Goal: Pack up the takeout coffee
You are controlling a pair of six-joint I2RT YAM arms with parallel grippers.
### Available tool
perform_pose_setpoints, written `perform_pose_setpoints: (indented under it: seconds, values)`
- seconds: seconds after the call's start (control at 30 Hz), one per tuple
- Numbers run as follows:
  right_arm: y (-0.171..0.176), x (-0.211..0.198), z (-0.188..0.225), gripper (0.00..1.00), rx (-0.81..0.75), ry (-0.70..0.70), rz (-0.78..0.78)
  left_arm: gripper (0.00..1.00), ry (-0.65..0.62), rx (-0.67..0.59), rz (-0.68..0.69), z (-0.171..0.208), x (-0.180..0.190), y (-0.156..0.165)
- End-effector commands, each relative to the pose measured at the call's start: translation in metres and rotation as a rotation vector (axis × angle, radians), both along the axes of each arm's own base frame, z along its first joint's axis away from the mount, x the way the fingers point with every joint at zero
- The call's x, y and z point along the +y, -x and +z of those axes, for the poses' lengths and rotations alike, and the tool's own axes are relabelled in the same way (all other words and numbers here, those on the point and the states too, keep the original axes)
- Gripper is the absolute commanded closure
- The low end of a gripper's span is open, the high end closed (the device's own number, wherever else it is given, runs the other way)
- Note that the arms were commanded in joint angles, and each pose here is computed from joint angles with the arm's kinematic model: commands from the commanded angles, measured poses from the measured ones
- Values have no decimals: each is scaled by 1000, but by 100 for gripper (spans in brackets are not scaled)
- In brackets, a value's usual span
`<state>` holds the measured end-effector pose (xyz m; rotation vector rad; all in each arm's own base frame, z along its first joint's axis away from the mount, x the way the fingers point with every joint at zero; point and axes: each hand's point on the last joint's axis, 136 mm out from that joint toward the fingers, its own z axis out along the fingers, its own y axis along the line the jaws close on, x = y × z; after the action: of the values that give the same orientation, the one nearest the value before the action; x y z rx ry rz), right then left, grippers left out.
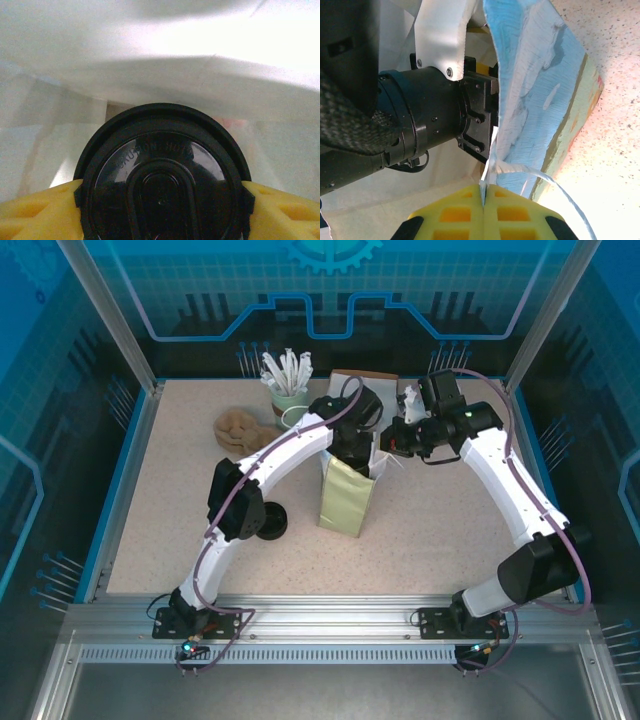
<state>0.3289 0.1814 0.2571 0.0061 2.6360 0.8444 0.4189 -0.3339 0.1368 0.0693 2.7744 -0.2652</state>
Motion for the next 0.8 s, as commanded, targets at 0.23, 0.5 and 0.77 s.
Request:
perform_pose_setpoints:
  seconds: [0.23, 0.5, 0.77]
  values:
    - [-1, -12, 7, 100, 19, 105, -55, 10, 22, 35, 48, 22, 9, 7]
    - [-4, -14, 14, 100, 5, 158, -74, 1, -24, 10, 93, 45, 26, 10]
    - [-4, -11, 15, 100, 5, 178, -71, 1, 8, 11, 118, 56, 26, 14]
